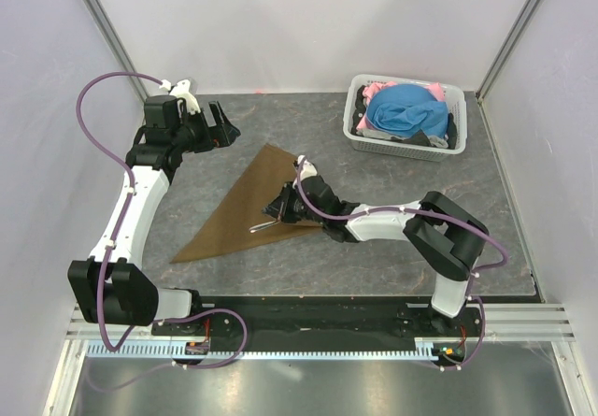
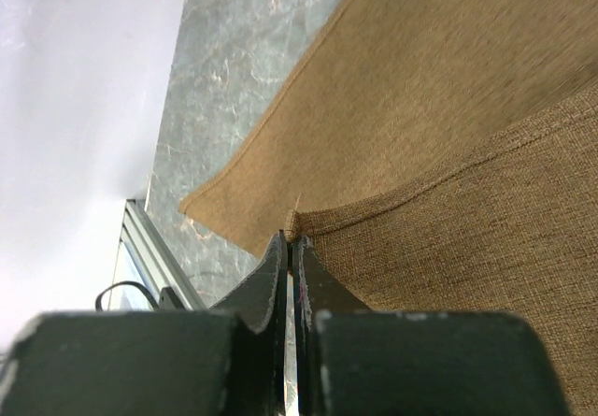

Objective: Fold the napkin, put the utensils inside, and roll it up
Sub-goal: Fold the napkin

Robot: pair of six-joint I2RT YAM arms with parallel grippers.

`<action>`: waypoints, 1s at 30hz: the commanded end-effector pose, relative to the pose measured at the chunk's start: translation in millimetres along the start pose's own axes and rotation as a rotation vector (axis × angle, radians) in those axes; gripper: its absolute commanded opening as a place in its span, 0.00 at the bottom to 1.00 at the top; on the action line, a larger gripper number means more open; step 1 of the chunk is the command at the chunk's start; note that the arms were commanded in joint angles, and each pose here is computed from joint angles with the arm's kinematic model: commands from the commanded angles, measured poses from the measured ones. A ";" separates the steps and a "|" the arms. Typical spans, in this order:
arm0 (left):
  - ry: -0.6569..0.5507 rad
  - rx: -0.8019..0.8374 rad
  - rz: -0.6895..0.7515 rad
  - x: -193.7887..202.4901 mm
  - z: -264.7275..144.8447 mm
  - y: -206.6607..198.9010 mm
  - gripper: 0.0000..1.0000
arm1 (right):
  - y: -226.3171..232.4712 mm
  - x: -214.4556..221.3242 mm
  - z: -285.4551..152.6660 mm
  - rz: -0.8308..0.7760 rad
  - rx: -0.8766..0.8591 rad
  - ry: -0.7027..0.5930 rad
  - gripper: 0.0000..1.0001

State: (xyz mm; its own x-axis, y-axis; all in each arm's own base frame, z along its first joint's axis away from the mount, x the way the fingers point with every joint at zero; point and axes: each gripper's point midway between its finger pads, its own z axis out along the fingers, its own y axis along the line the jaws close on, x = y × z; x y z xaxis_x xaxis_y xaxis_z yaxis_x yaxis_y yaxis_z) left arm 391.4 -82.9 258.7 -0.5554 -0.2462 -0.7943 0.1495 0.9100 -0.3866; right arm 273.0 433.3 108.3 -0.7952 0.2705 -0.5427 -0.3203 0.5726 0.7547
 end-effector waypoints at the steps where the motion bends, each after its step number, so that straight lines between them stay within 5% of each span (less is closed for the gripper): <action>1: -0.053 0.036 -0.009 -14.8 -6.1 -9.6 0.97 | 21.6 1.9 8.8 0.005 -0.067 -0.001 0.00; 15: -0.055 0.034 -0.007 -15.3 -6.0 -9.1 0.97 | 9.7 41.1 33.0 0.005 -0.046 0.095 0.02; 19: -0.048 0.017 -0.008 -12.5 -2.9 -4.7 0.98 | 16.6 36.2 30.0 -0.025 -0.063 0.088 0.38; 22: -0.042 -0.002 -0.009 -10.2 0.6 0.3 0.99 | 29.3 27.6 24.9 -0.081 -0.086 0.084 0.55; 25: -0.031 -0.025 -0.014 -5.6 5.9 6.7 0.99 | 52.1 15.4 16.0 -0.161 -0.116 0.107 0.66; 30: -0.014 -0.059 -0.024 0.5 13.5 15.9 1.00 | 46.7 -37.4 -13.6 -0.188 -0.078 0.047 0.69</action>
State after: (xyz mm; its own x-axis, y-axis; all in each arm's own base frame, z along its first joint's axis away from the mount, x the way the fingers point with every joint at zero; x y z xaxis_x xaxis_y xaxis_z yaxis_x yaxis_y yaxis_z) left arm 394.2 -80.1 253.1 -0.5590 -0.2475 -0.7914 0.1317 0.9158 -0.3794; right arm 252.8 466.3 104.0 -0.8106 0.0845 -0.5794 -0.4367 0.5719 0.6944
